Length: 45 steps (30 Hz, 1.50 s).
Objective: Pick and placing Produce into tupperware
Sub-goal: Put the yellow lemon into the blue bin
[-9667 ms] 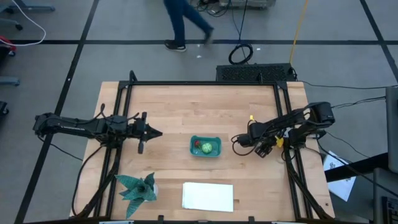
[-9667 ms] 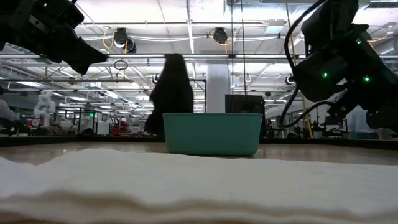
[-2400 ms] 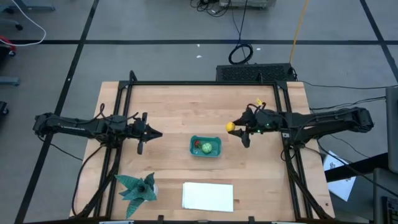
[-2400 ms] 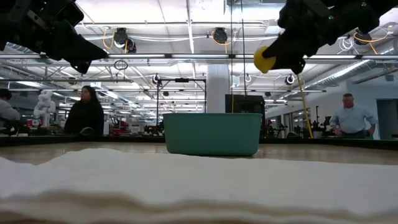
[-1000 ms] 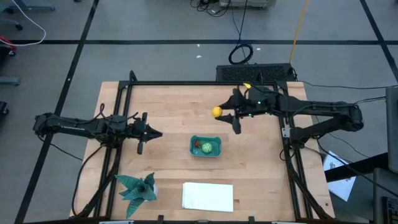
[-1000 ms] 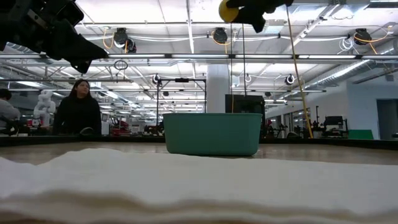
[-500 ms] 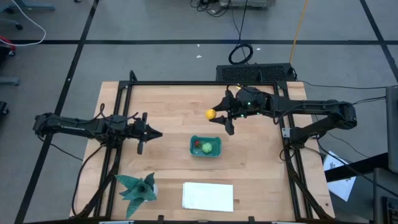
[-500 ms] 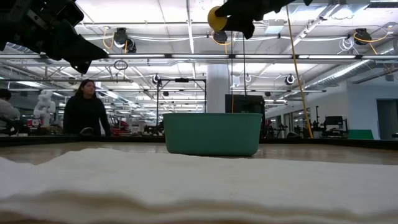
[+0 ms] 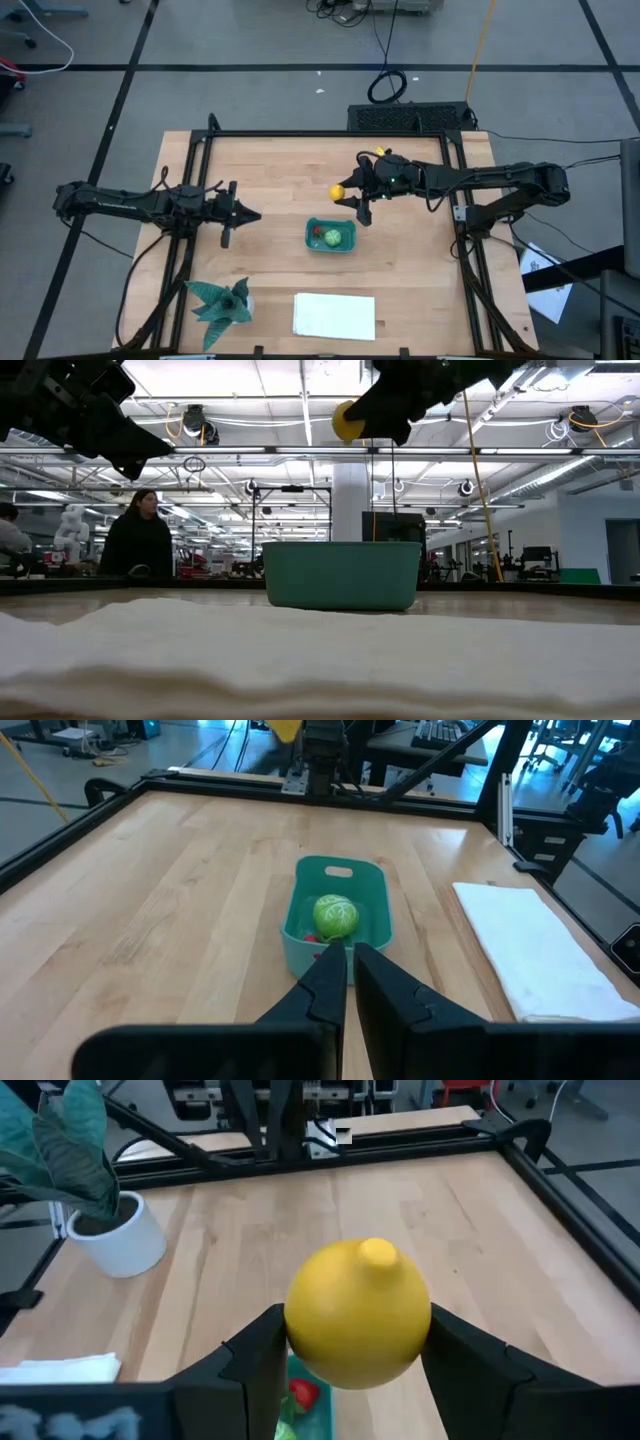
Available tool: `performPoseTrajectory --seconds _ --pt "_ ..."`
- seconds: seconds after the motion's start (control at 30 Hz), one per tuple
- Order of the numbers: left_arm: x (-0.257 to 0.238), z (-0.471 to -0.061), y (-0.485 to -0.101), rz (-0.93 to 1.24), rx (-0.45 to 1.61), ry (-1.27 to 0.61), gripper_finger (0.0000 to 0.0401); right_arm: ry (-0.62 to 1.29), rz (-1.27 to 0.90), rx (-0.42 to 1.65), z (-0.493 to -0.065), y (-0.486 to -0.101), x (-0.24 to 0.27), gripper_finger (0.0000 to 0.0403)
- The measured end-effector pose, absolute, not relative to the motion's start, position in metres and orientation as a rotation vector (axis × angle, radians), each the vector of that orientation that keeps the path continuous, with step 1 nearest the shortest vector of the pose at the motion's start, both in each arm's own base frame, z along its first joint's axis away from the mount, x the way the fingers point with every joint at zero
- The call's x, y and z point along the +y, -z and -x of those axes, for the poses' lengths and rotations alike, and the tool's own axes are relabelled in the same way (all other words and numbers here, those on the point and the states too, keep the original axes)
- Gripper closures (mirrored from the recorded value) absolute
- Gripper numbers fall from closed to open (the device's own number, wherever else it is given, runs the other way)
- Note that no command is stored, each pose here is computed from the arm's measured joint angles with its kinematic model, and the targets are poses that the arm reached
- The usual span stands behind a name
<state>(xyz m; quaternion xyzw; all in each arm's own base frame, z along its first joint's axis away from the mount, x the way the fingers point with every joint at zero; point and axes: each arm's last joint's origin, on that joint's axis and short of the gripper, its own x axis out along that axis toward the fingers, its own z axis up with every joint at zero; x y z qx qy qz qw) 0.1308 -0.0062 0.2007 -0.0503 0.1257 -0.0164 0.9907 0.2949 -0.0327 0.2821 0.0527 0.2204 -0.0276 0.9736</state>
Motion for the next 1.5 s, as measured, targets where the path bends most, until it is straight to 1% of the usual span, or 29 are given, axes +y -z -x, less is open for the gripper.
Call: performPoseTrajectory --seconds 0.17,0.53,0.93,1.27,1.5 --pt "-0.006 -0.131 -0.201 0.101 0.252 0.033 0.0375 0.048 -0.123 0.414 -0.293 -0.267 -0.028 0.0216" --pt "-0.006 -0.131 -0.201 0.102 0.251 0.032 0.0375 0.066 -0.153 0.444 -0.284 -0.233 -0.016 0.0216" --pt "-0.006 -0.131 -0.201 0.103 0.249 0.032 0.0375 0.042 -0.203 0.407 -0.273 -0.207 -0.005 0.0216" --pt "-0.006 -0.131 -0.201 0.103 0.249 0.032 0.0375 0.055 -0.229 0.467 -0.266 -0.19 0.001 0.0216" --pt "-0.006 -0.131 -0.202 0.103 0.24 0.033 0.0375 0.067 -0.24 0.605 -0.268 -0.193 0.001 0.0216"
